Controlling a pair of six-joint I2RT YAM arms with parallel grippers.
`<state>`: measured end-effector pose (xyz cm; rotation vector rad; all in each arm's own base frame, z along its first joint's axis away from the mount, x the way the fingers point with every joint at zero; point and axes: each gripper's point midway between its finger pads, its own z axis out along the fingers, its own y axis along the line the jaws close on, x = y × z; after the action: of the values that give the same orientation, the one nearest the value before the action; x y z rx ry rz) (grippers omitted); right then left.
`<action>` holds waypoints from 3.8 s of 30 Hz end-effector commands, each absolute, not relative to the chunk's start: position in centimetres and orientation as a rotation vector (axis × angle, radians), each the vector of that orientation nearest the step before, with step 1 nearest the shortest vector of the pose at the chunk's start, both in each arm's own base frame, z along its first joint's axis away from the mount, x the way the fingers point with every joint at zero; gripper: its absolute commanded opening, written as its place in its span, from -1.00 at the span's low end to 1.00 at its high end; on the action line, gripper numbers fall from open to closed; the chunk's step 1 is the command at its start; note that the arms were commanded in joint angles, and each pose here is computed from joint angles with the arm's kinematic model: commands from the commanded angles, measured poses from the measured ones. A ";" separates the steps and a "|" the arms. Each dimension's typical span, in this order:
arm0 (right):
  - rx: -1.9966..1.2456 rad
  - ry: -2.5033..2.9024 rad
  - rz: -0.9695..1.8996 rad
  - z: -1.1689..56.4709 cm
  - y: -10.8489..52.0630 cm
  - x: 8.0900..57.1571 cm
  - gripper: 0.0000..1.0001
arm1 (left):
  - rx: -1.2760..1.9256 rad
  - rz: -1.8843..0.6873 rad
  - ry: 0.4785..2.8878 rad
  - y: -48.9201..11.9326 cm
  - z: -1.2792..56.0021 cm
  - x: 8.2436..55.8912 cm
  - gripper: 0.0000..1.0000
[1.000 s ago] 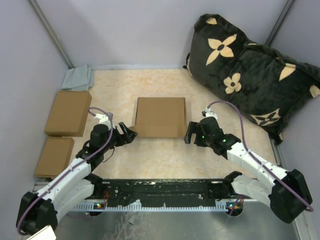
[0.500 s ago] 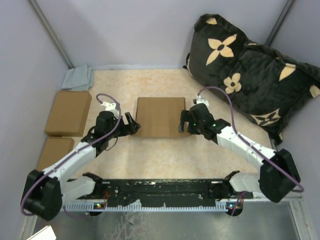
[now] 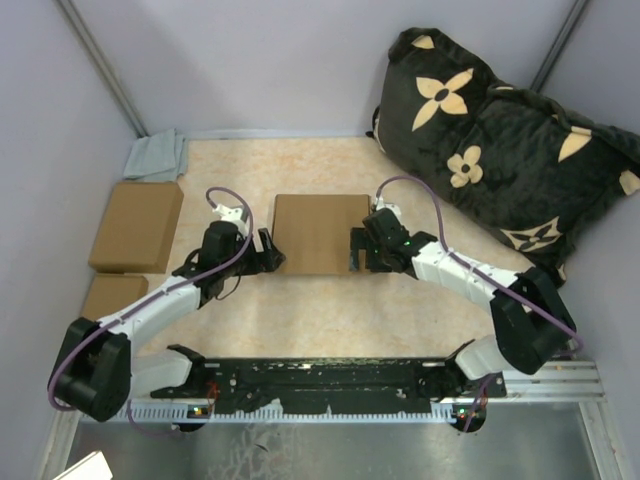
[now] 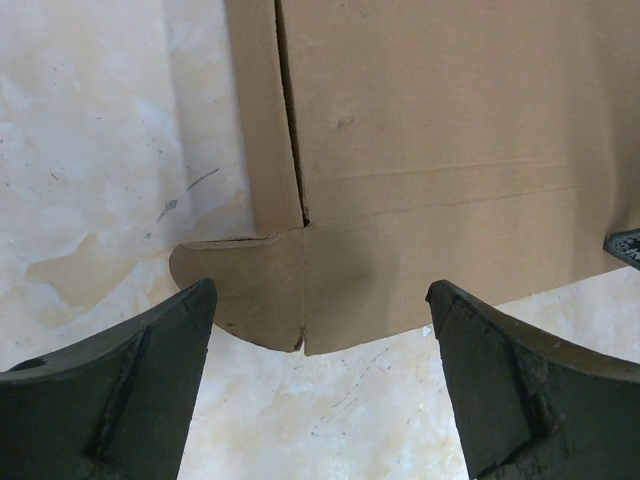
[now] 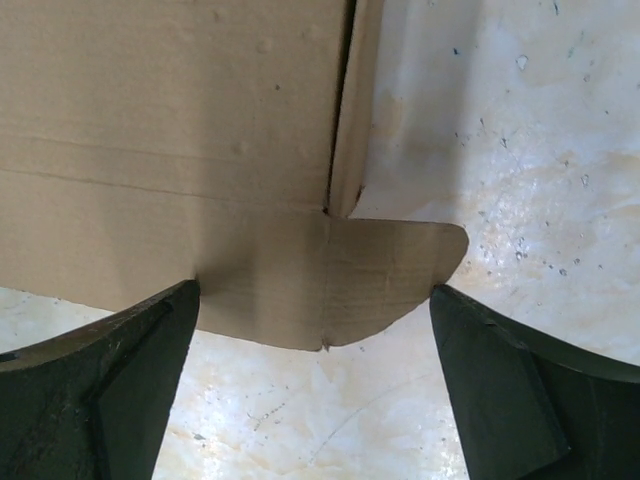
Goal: Fold the paper box
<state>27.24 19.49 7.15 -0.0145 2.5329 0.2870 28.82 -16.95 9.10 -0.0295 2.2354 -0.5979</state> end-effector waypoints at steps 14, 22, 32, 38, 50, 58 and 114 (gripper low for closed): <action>-0.108 2.454 0.285 9.0 23.1 28.5 0.98 | 0.064 -0.656 2.209 -19.5 9.6 28.8 0.81; -0.129 2.462 0.352 9.1 24.0 27.2 0.96 | 0.092 -0.745 2.208 -20.5 10.0 27.7 0.75; -0.131 2.457 0.378 10.0 24.4 26.5 0.93 | 0.130 -0.814 2.210 -21.4 11.3 27.2 0.68; -0.120 2.462 0.358 10.6 24.2 26.5 0.92 | 0.131 -0.802 2.210 -21.3 12.8 27.2 0.67; -0.100 2.517 0.414 10.9 24.8 25.4 0.88 | 0.127 -0.803 2.279 -21.4 12.6 26.7 0.61; -0.109 2.512 0.415 12.1 25.8 26.5 0.87 | 0.101 -0.803 2.330 -21.2 11.4 26.1 0.61; -0.141 2.524 0.168 6.7 23.2 28.2 0.78 | 0.018 -0.642 2.451 -20.2 7.6 27.6 0.26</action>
<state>26.47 22.53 4.48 -0.1514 2.6226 0.1372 26.95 -19.65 6.69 0.0216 2.5110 -0.6174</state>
